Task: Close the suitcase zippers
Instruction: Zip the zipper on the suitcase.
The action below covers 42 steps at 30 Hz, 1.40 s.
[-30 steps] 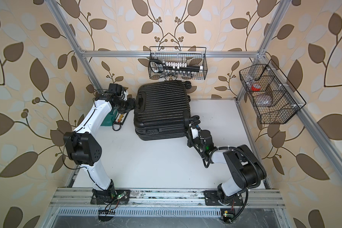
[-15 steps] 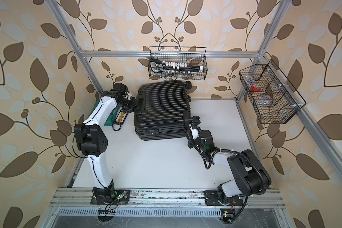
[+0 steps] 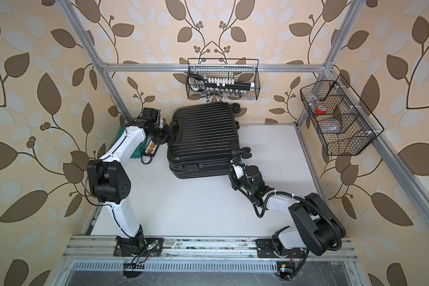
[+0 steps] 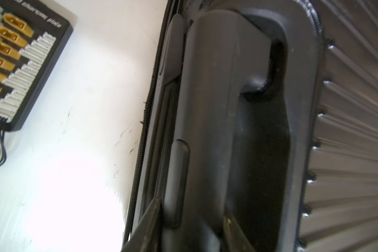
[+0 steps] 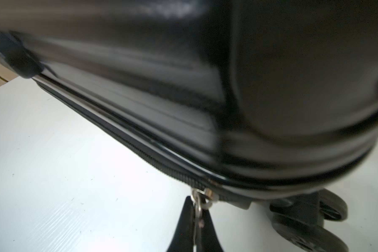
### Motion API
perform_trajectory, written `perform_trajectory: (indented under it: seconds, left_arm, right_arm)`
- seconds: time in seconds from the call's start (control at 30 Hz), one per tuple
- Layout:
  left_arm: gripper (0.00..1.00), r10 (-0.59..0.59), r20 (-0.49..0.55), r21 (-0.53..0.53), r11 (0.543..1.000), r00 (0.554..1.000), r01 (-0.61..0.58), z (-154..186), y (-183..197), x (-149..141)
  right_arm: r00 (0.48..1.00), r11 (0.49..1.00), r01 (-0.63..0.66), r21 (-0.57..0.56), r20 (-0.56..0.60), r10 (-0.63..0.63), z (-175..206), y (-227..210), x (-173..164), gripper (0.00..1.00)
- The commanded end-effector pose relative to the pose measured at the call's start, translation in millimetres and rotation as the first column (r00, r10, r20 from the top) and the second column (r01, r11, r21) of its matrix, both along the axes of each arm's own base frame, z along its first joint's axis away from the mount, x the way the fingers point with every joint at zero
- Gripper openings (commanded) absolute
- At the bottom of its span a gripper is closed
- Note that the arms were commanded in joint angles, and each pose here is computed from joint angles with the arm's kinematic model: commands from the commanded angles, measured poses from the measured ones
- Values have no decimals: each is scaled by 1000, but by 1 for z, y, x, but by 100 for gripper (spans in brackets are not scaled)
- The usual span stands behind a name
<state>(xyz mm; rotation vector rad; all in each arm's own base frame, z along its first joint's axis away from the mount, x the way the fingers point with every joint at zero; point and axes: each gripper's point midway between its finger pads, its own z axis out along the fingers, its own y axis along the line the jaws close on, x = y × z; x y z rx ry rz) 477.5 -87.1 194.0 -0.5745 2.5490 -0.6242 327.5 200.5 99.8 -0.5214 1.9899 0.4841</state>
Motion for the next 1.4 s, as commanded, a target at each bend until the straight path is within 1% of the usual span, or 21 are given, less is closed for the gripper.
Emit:
perform_trajectory:
  seconds: [0.0,0.07,0.13,0.23,0.3,0.37,0.43,0.5,0.6,0.67,0.8,1.0,1.2,1.37]
  left_arm:
    - [26,191,60,-211,962,980,-175,65,-17,0]
    - [25,198,57,-199,963,979,-183,68,-21,-7]
    - [25,219,56,-210,956,974,-203,74,-27,-14]
    - [25,249,80,-231,947,965,-225,84,-34,-22]
    - [25,271,89,-226,943,959,-245,88,-36,-29]
    - [25,302,89,-223,935,949,-276,88,-37,-37]
    - [25,338,84,-246,919,937,-310,86,-40,-45]
    - [25,362,84,-266,906,928,-330,87,-46,-54]
    - [25,372,98,-258,905,923,-338,88,-58,-65]
    - [25,382,82,-257,901,920,-351,85,-63,-71]
    - [24,416,69,-272,882,907,-384,77,-66,-78]
    - [24,452,61,-294,860,890,-417,76,-77,-85]
    - [25,461,73,-297,857,884,-422,82,-94,-91]
    - [25,459,70,-315,853,886,-417,82,-109,-97]
  right_arm:
    - [990,992,-125,31,73,123,27,31,-12,0]
    - [988,991,-132,26,78,130,29,36,-16,0]
    - [987,990,-139,23,86,137,32,41,-19,0]
    - [983,987,-158,16,99,156,38,49,-26,0]
    - [980,985,-171,14,105,169,43,54,-30,0]
    - [976,982,-188,18,113,185,48,60,-35,0]
    - [975,981,-192,15,119,189,50,63,-38,0]
    - [969,975,-221,11,119,218,51,74,-46,0]
    - [962,969,-249,7,122,246,53,85,-56,0]
    - [955,963,-270,7,128,267,55,92,-62,0]
    - [939,948,-317,9,142,313,60,107,-77,0]
    - [907,919,-394,5,162,388,67,131,-103,0]
    - [874,888,-459,12,185,450,78,149,-123,0]
    - [855,869,-494,14,189,483,82,159,-131,0]
